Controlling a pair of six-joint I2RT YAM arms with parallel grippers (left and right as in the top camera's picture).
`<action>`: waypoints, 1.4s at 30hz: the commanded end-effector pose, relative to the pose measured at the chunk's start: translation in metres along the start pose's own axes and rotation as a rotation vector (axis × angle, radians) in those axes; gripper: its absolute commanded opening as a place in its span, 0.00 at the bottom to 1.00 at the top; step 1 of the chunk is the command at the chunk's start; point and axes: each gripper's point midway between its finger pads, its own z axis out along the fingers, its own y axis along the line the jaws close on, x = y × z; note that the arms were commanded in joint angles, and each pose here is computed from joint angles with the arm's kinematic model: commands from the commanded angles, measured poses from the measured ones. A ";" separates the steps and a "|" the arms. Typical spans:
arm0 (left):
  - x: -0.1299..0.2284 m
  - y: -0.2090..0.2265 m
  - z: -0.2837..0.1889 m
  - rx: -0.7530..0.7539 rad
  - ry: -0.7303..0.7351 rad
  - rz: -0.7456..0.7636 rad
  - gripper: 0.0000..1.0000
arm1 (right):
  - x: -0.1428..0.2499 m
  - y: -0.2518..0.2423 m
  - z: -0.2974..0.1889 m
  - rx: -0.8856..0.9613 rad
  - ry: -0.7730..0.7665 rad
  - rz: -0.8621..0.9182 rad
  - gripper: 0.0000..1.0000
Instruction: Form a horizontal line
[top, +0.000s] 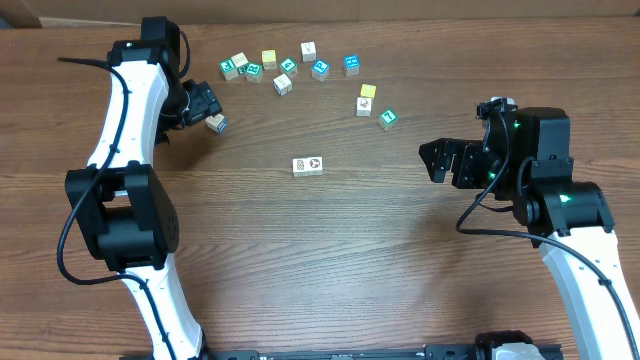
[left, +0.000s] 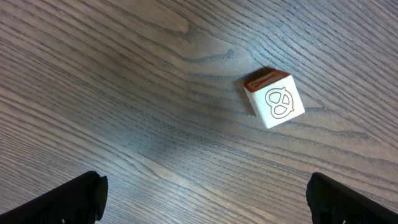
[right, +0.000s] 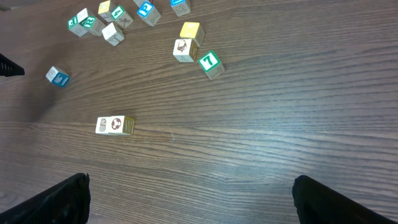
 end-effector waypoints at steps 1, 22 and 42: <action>-0.004 -0.001 0.000 -0.001 -0.008 0.008 1.00 | -0.014 0.003 -0.010 0.003 -0.049 -0.018 1.00; -0.004 -0.001 0.000 -0.001 -0.008 0.008 1.00 | -0.071 0.024 -0.057 0.001 -0.110 0.122 0.34; -0.004 -0.001 0.000 -0.001 -0.008 0.008 1.00 | -0.079 0.026 -0.063 0.055 0.035 0.166 0.47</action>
